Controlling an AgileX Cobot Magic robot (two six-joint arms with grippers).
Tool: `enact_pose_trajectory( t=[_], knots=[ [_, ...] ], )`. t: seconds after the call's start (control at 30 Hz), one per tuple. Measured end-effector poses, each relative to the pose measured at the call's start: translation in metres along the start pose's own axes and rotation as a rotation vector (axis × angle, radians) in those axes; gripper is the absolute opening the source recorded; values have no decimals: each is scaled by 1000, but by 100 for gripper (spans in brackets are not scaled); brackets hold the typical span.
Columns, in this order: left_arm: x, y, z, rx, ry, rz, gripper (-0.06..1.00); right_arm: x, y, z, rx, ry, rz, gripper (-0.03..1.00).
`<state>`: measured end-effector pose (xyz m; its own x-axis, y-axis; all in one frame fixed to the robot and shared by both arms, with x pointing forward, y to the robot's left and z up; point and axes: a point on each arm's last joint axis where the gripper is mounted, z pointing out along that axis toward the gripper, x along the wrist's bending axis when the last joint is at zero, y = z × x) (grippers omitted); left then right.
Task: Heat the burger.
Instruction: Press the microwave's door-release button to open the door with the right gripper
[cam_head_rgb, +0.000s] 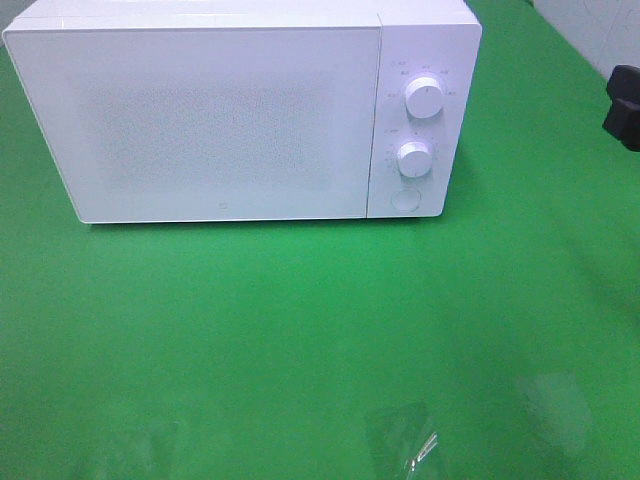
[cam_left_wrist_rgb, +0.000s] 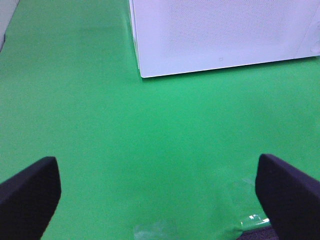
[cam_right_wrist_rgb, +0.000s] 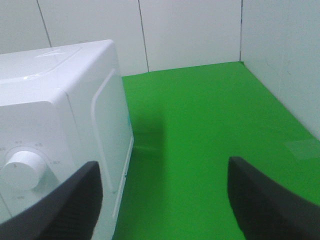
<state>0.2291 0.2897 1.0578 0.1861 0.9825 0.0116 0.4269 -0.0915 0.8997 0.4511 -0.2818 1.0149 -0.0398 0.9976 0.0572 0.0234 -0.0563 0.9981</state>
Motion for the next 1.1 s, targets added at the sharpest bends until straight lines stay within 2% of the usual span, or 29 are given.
enact_pose_trajectory(
  t=[0.17,0.3,0.37,0.53,0.67,1.1],
  knots=[
    [0,0,0,0,0,0,98,-1,-6,4,-12,-35,1,69],
    [0,0,0,0,0,0,98,9,-18,5,-25,-38,-31,69],
    [0,0,0,0,0,0,98,19,-29,5,-19,-76,-51,69],
    [0,0,0,0,0,0,98,28,-36,6,-20,-80,-61,69],
    [0,0,0,0,0,0,98,51,-47,3,-14,-39,-63,69],
    [0,0,0,0,0,0,98,88,-71,-10,60,23,-63,69]
  ],
)
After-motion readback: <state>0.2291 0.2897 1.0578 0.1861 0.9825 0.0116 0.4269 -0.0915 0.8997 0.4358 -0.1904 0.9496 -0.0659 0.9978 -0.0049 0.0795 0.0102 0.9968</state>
